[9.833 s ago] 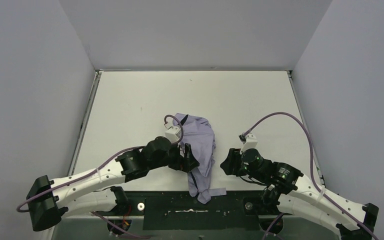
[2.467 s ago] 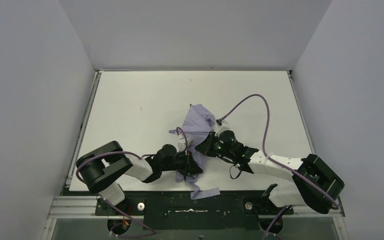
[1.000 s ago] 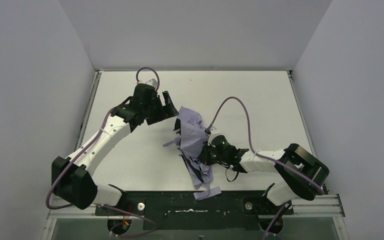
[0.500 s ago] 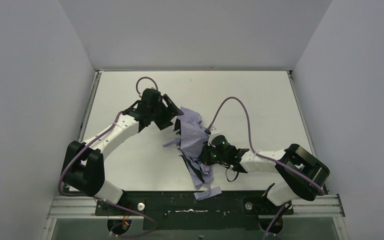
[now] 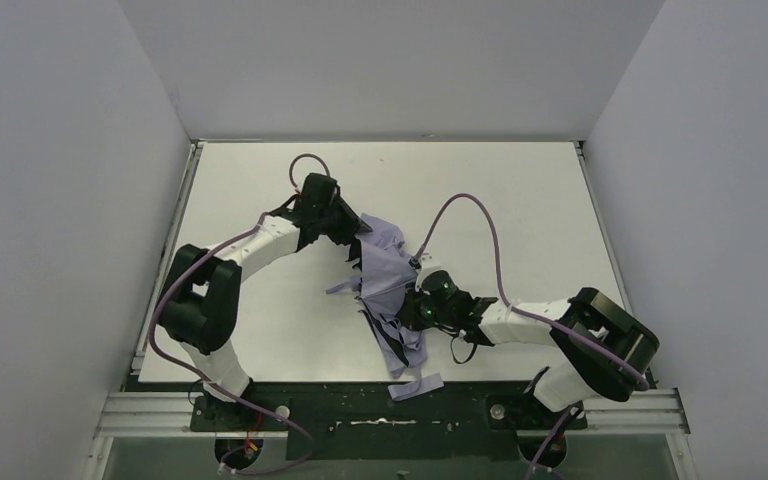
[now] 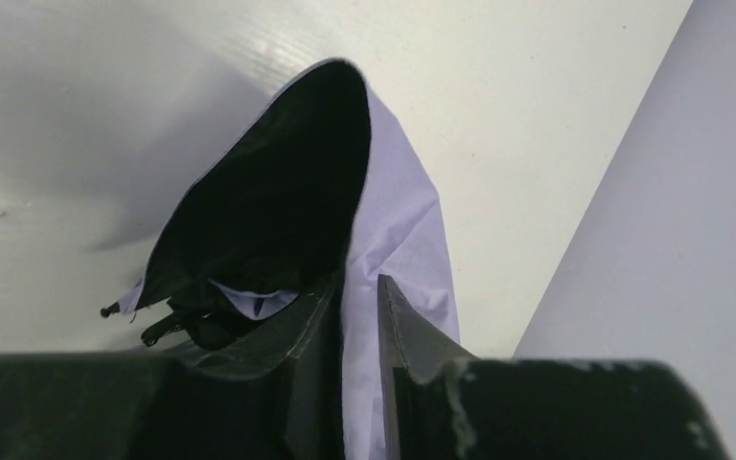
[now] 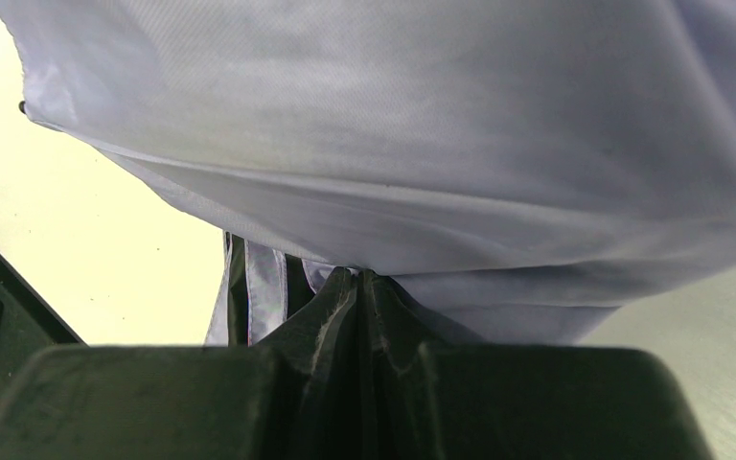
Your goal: Put away the umbrella
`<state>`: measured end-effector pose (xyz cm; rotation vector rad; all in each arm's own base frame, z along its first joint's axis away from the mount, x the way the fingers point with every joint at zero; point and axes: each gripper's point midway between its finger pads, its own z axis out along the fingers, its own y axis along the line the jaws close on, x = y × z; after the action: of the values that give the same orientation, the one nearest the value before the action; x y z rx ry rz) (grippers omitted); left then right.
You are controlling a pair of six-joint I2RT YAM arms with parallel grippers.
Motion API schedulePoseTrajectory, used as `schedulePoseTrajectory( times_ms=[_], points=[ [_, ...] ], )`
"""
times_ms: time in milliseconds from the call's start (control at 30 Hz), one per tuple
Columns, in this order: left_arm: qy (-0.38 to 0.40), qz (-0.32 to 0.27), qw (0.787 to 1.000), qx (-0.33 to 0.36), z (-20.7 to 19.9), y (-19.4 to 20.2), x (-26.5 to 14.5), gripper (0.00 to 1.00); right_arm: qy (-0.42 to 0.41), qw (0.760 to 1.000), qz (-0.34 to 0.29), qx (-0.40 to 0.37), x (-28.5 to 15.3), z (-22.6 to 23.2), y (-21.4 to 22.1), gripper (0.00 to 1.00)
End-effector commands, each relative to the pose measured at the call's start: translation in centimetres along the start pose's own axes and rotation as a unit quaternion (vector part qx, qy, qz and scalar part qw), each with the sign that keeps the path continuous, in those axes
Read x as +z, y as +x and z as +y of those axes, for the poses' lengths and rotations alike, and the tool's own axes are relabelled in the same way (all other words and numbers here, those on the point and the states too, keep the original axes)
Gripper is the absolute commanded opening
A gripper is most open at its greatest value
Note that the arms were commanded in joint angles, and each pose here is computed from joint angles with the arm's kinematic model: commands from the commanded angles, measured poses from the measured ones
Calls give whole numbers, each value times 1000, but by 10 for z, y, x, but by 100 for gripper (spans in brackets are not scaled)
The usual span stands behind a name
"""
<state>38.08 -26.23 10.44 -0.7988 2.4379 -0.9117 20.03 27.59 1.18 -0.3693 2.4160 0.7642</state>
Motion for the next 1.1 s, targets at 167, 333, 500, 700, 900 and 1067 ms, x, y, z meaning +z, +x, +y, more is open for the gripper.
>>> schedulePoseTrajectory(
  times_ms=[167, 333, 500, 700, 900, 1067],
  points=[
    [119, -30, 990, 73, -88, -34, -26, 0, 99, 990, 103, -10, -8, -51, 66, 0],
    [172, -25, 978, 115, -128, -34, -59, 0, 105, 989, 103, -7, -8, -53, 68, 0],
    [207, -13, 966, 156, -154, -24, -88, 0, 104, 990, 90, 6, -5, -52, 65, 0],
    [249, -5, 952, 179, -176, -11, -120, 0, 89, 995, 36, 35, 14, -40, 38, 0],
    [277, -3, 938, 207, -179, 10, -153, 0, 73, 997, -16, 28, 38, -30, 8, 0],
    [301, 8, 925, 230, -168, 35, -168, 0, 51, 997, -54, 17, 40, -16, -17, 11]
  ],
)
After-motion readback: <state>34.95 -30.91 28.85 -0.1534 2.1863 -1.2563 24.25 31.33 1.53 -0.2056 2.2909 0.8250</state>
